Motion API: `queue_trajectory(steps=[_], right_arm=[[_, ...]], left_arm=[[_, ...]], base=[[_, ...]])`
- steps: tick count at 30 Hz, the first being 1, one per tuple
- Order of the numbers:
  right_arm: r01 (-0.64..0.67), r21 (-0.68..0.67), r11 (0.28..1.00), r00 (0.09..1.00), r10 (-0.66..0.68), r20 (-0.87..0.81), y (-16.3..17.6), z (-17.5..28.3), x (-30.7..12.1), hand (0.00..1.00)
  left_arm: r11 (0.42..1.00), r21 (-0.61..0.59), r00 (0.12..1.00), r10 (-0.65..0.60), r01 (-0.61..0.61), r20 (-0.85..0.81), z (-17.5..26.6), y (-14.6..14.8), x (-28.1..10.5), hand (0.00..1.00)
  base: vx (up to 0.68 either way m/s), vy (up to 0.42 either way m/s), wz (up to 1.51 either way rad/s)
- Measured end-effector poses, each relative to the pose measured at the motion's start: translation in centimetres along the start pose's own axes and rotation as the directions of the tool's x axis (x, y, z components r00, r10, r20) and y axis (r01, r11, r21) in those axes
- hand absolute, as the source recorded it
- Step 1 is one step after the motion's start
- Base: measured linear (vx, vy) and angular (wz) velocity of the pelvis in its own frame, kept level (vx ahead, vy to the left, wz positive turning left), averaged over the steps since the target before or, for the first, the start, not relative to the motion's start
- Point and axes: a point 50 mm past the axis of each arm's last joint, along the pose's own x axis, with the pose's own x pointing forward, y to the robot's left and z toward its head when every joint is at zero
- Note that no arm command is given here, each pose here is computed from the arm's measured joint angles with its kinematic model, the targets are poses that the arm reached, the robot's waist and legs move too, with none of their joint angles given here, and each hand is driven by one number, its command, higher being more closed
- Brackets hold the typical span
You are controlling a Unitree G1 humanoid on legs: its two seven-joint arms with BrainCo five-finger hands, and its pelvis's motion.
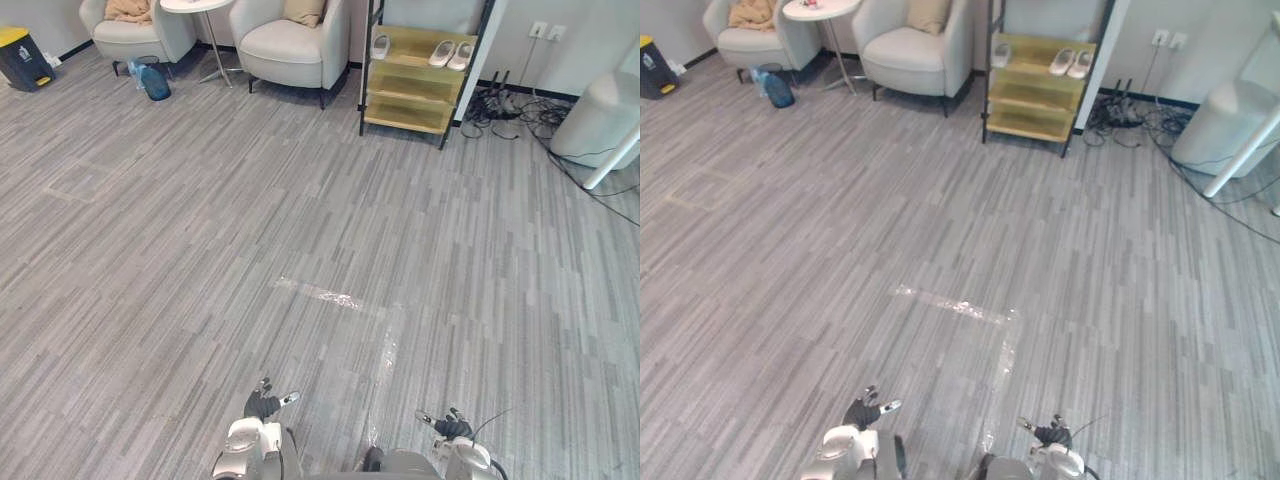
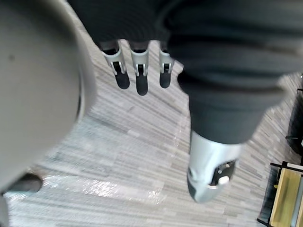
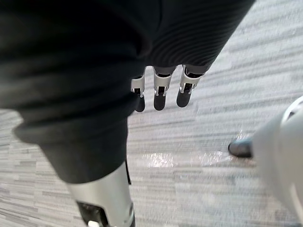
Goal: Pick up cushions and gather them together orderly.
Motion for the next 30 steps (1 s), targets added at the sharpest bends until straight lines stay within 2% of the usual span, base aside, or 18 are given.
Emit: queue_trajectory(steps=[4,9,17,20,23,30], right_arm=[[-0.023,0.01,1.0,0.999,0.024,-0.039,1.1,-1.1,-0.3,0.0],[-0.037,-0.024,0.999,0.998,0.036,-0.043,1.0,-1.5,-0.4,0.0],[-0.033,-0.039,0.999,0.998,0.031,-0.054,0.5,-1.8,-0.4,0.0],[-0.017,-0.049,0.999,1.0,0.016,-0.027,-0.2,-0.5,0.0,0.0],[0.003,-0.029,1.0,0.999,-0.005,-0.047,-0.8,-1.4,-0.2,0.0],[-0.01,-0.037,0.999,0.999,0.008,-0.043,-0.2,-1.3,-0.3,0.0]], left_arm=[[0.998,0.045,0.999,0.039,-0.039,-0.007,0.4,2.0,0.3,0.0],[0.993,0.116,0.996,0.046,-0.037,-0.074,-1.0,2.9,0.1,0.0],[0.991,0.123,0.993,0.069,-0.056,-0.097,-1.9,3.8,-0.4,0.0],[0.995,0.093,0.99,0.05,-0.038,-0.131,-2.9,2.6,-0.6,0.0],[0.997,0.068,0.994,0.036,-0.028,-0.106,-2.2,1.9,-0.3,0.0],[0.999,0.035,0.999,0.025,-0.024,-0.042,-0.9,1.1,-0.1,0.0]], base=[[0.48,0.14,-0.3],[0.36,0.109,-0.14],[0.36,-0.1,0.12],[0.36,-0.173,-0.15],[0.29,-0.207,0.32],[0.27,-0.008,-0.25]])
